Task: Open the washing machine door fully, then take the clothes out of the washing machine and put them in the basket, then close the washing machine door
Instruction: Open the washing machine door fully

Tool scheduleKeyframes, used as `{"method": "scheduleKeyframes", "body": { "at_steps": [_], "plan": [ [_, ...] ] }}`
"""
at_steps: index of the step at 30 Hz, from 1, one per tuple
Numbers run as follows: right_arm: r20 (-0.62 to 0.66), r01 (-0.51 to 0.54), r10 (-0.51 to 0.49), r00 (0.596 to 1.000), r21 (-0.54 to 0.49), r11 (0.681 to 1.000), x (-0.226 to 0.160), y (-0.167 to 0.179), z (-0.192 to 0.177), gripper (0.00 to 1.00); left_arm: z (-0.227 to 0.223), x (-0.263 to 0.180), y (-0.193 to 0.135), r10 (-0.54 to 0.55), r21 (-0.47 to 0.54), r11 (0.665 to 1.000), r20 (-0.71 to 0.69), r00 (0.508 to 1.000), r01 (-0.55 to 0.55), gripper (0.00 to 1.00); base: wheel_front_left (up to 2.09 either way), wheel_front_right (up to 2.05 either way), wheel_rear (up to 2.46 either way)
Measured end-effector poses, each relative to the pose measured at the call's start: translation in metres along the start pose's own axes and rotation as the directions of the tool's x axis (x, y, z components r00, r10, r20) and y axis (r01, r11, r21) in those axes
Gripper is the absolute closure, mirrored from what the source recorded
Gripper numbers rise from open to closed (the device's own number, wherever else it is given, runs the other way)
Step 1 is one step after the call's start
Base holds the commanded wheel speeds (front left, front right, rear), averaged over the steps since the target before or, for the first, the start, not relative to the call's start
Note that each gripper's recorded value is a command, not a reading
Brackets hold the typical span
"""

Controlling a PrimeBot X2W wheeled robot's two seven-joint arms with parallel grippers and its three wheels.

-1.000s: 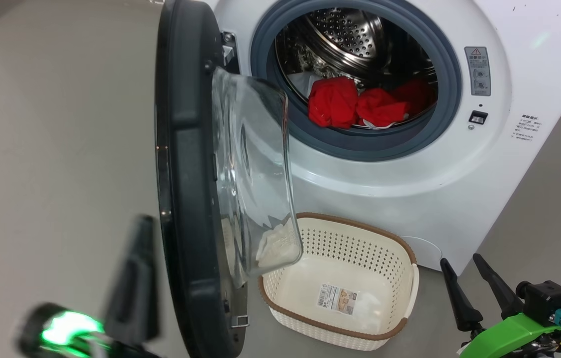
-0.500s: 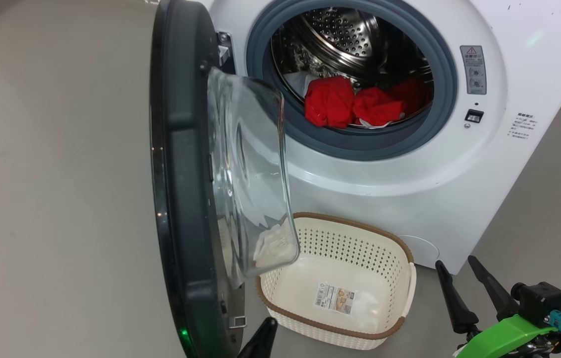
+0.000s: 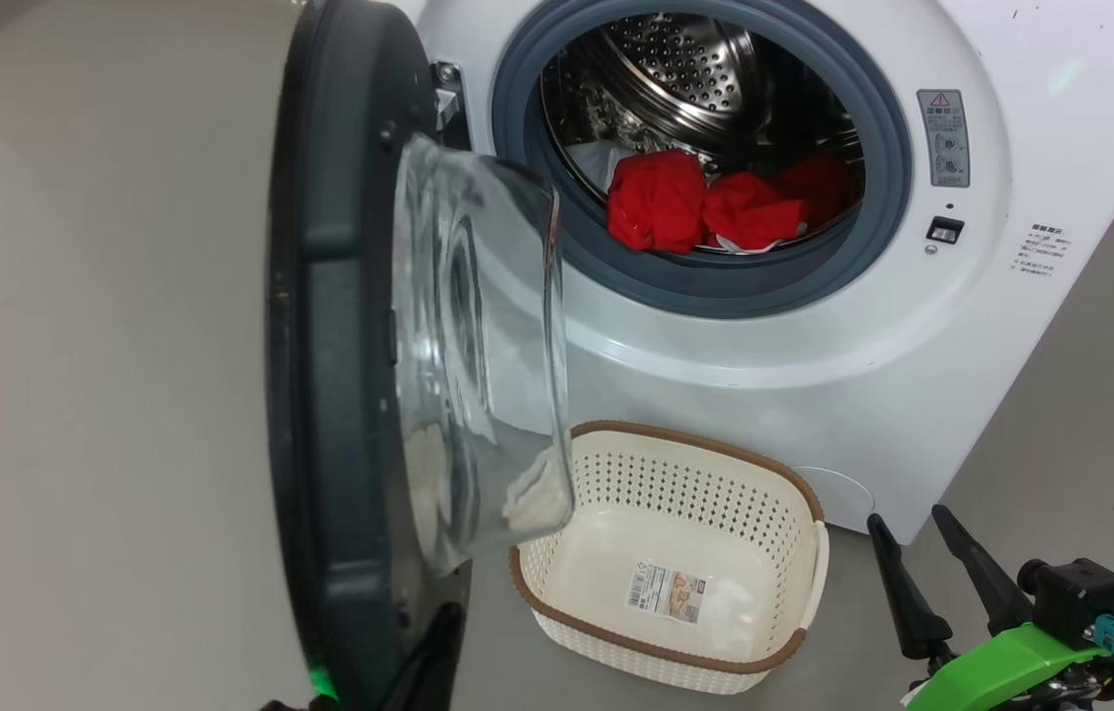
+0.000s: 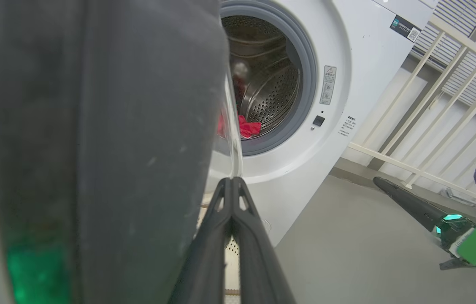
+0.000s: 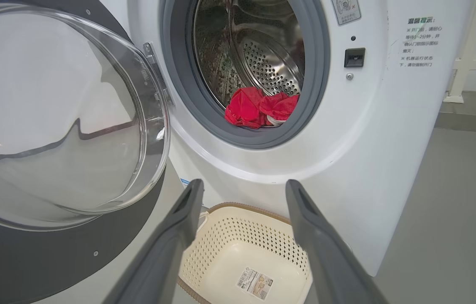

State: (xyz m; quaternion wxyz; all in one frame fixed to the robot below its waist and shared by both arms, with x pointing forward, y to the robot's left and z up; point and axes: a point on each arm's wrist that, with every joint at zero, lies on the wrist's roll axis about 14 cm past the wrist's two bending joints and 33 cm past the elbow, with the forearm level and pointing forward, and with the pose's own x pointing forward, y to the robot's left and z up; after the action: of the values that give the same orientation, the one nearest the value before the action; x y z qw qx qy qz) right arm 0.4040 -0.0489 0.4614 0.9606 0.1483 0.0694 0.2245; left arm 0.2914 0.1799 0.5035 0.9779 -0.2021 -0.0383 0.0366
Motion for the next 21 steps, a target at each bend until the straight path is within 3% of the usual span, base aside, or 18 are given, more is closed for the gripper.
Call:
{"method": "scheduleKeyframes", "body": {
  "at_steps": [10, 21],
  "plan": [
    [0.002, 0.000, 0.000, 1.000, 0.011, 1.000, 0.000, 0.002, -0.001, 0.00, 0.015, -0.006, 0.058, 0.166, 0.050, 0.985, 0.037, 0.985, -0.168, 1.00, 0.00, 0.00, 0.00],
    [-0.014, 0.013, -0.013, 1.000, 0.019, 1.000, 0.002, -0.004, -0.007, 0.00, 0.038, -0.008, 0.119, 0.313, 0.098, 0.942, 0.081, 0.946, -0.320, 1.00, 0.00, 0.00, 0.00]
  ]
}}
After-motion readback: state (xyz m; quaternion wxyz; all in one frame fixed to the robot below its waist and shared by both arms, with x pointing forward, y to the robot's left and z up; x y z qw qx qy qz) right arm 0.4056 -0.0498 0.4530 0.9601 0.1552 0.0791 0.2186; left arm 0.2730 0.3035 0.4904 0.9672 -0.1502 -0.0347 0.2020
